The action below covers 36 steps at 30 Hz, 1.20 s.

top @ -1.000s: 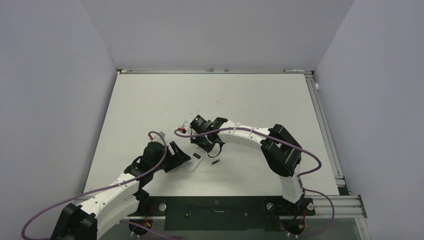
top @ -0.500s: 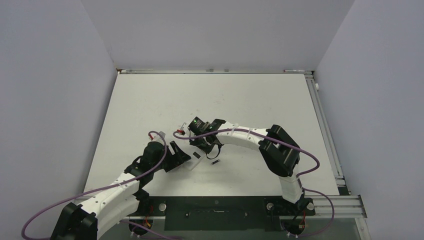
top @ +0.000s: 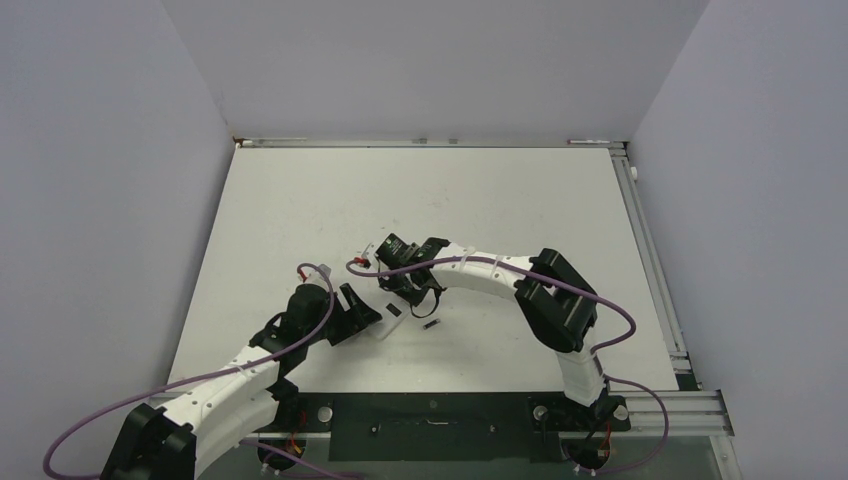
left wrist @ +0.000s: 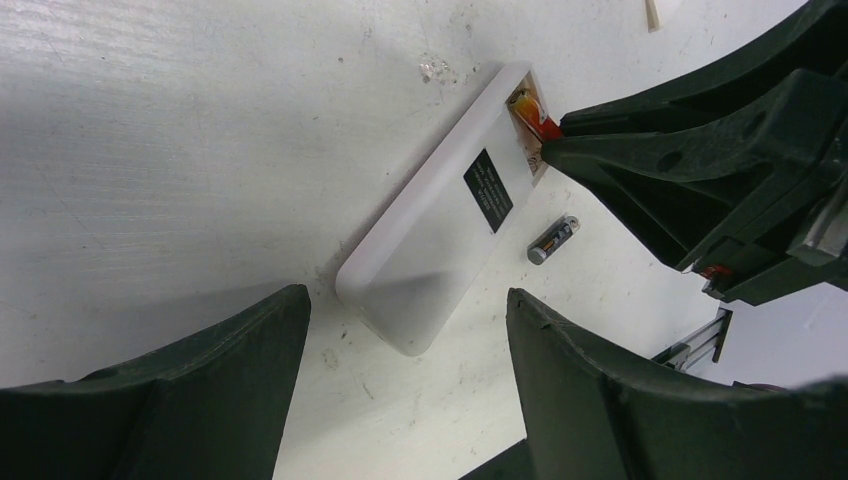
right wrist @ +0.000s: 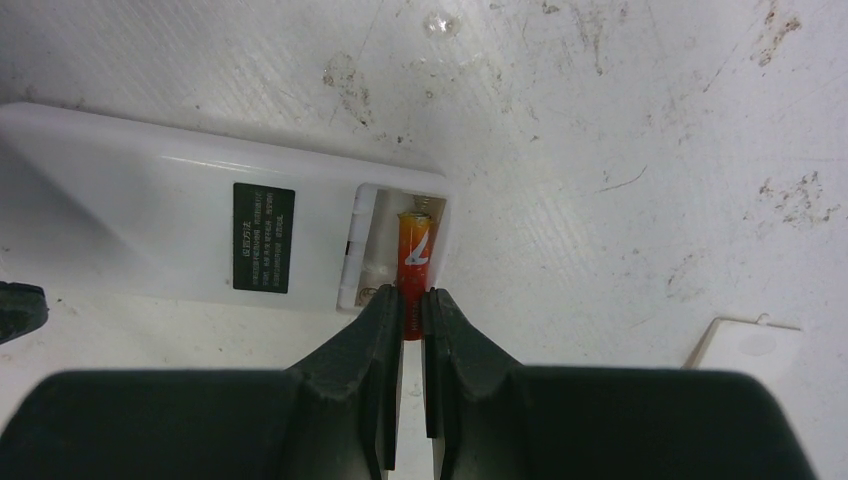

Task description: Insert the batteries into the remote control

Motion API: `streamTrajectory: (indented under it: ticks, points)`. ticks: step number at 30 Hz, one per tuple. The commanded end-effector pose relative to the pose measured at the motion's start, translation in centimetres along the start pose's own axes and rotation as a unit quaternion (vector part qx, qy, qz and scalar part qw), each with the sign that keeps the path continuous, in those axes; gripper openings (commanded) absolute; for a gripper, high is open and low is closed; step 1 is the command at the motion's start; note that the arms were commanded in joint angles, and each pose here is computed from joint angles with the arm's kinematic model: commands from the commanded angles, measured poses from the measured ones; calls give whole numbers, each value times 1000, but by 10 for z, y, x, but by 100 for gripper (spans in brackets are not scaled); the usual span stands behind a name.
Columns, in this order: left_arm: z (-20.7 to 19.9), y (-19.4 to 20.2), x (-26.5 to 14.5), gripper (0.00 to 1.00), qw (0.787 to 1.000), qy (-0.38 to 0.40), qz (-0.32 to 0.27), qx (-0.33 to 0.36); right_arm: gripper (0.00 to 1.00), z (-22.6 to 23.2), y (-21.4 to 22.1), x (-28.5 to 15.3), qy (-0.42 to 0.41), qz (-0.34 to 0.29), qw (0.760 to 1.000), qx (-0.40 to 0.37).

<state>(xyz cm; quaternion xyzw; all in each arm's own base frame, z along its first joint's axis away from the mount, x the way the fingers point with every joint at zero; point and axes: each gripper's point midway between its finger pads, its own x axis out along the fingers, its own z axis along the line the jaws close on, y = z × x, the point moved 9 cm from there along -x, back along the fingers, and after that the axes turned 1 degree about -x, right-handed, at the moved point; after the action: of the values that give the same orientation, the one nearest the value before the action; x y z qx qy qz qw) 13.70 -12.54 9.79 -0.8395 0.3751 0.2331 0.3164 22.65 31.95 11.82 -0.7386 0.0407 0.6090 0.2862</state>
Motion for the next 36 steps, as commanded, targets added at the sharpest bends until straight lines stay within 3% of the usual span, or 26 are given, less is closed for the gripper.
streamTrajectory:
  ticks: [1,8,23,36]
  points:
    - [-7,-4,1,69,1000,21,-8,-2,9,0,-11,-4,14,-12,1000,8]
    - [-8,-4,1,69,1000,22,-6,-2,9,0,-11,-2,16,-11,1000,14]
    - [-10,-6,1,69,1000,23,-4,0,22,2,-15,-4,17,-15,1000,16]
    - [-16,-14,3,69,1000,8,-11,24,26,-1,-17,-25,47,-65,995,55]
